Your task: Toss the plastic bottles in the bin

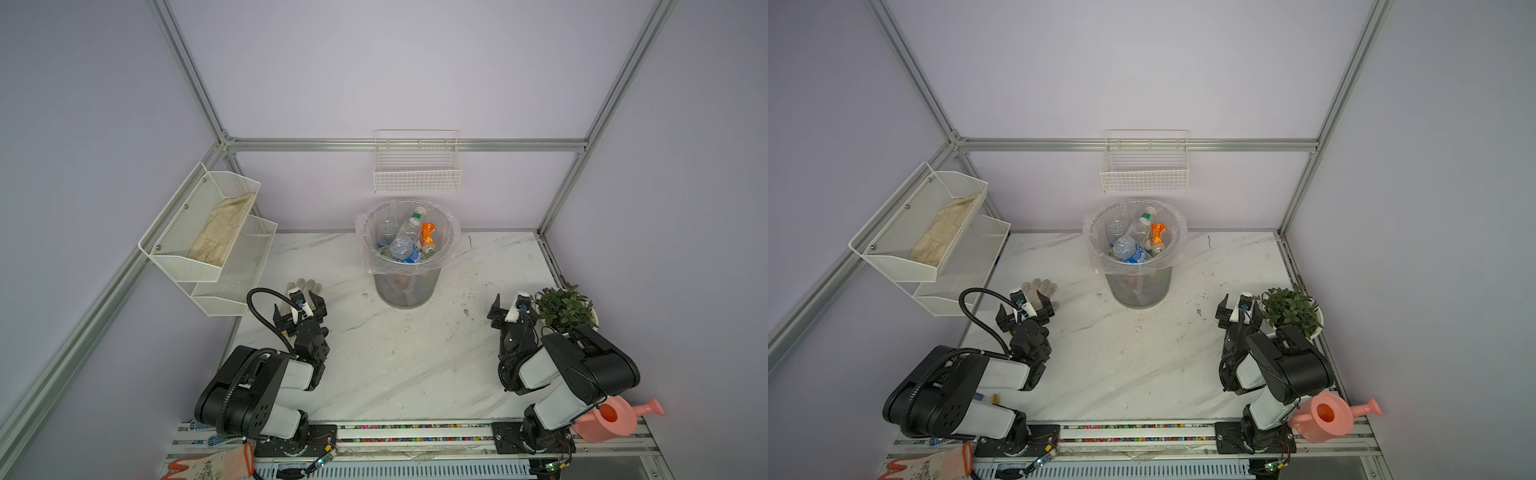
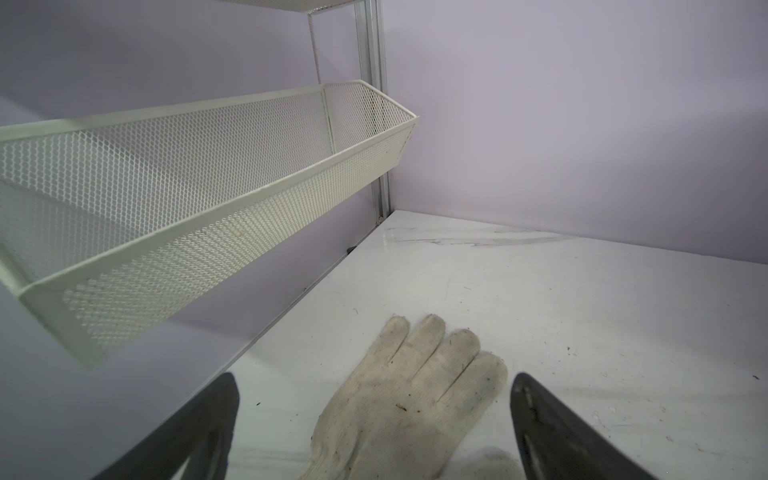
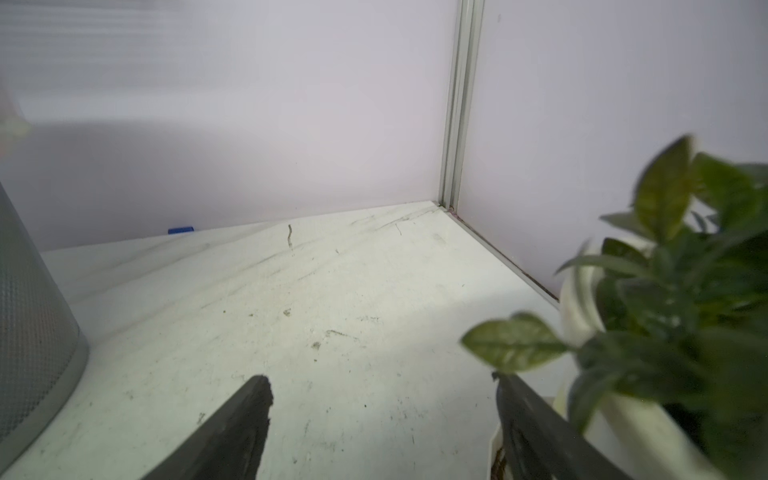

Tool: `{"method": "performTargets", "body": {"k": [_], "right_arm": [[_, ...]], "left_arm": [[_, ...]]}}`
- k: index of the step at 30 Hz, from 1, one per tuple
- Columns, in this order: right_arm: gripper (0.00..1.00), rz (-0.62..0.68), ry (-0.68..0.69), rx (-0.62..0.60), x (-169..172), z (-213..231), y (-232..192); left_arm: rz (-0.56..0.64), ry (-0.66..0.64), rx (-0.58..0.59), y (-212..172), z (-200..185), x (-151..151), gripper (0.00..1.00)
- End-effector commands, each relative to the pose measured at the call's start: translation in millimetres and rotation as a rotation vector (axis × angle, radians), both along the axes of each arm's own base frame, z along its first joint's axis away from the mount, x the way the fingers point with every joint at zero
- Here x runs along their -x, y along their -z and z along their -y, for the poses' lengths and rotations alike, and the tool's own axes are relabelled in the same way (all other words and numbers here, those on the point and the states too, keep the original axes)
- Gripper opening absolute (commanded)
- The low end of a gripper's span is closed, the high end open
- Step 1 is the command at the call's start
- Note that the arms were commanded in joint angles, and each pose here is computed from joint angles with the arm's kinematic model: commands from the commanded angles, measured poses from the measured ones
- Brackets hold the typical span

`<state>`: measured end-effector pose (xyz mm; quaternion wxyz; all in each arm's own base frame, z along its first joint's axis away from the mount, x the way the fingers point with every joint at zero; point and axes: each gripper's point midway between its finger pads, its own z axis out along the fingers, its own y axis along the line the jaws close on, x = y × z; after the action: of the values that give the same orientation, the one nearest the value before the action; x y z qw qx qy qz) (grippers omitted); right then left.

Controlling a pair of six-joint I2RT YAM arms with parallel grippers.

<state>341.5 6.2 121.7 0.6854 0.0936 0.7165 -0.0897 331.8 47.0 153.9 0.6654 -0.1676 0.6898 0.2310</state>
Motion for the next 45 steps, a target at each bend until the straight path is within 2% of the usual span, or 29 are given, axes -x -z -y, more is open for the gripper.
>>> {"method": "performTargets", "body": {"k": [1, 4, 7, 12, 17, 22, 30, 37, 40, 43, 45], "right_arm": [[0.87, 0.273, -0.031, -0.054, -3.6, -4.1, -62.9], [0.89, 0.255, -0.063, -0.031, -9.1, -10.5, -58.2], [0.97, 0.235, -0.128, 0.007, -14.9, -23.1, -53.4], [0.97, 0.185, -0.147, 0.043, -32.2, -30.8, -33.9], [0.97, 0.185, -0.144, 0.041, -32.2, -30.2, -33.8], [0.97, 0.187, -0.124, 0.031, -34.9, -26.5, -33.3], [0.97, 0.192, -0.098, 0.020, -40.7, -20.6, -34.2], [0.97, 0.101, -0.056, 0.000, -66.0, -12.3, -24.5], [0.97, 0.060, -0.039, -0.023, -77.0, -6.8, -19.1], [0.97, 0.032, 0.013, -0.060, -84.0, 7.4, -13.9], [0.97, 0.023, 0.033, -0.083, -86.7, 14.8, -12.2]], "left_arm": [[0.091, 0.018, 0.023, -7.9, -1.7, 7.9, 1.00], [0.083, 0.040, 0.013, -5.0, 1.0, 5.1, 1.00], [0.082, 0.043, 0.014, -4.5, 1.2, 5.6, 1.00], [0.063, 0.106, -0.012, -3.0, 11.1, -0.8, 1.00], [0.036, 0.186, -0.047, 0.1, 24.2, -8.7, 1.00], [-0.021, 0.333, -0.086, 15.0, 45.5, -21.0, 1.00], [-0.017, 0.320, -0.079, 15.1, 41.1, -23.8, 1.00], [-0.021, 0.264, -0.059, 16.2, 27.2, -34.0, 1.00], [-0.070, 0.233, -0.017, 21.5, 17.8, -44.6, 1.00], [-0.170, 0.197, 0.052, 34.8, 4.3, -59.8, 1.00], [-0.185, 0.193, 0.105, 38.0, -4.9, -62.6, 1.00]]}}
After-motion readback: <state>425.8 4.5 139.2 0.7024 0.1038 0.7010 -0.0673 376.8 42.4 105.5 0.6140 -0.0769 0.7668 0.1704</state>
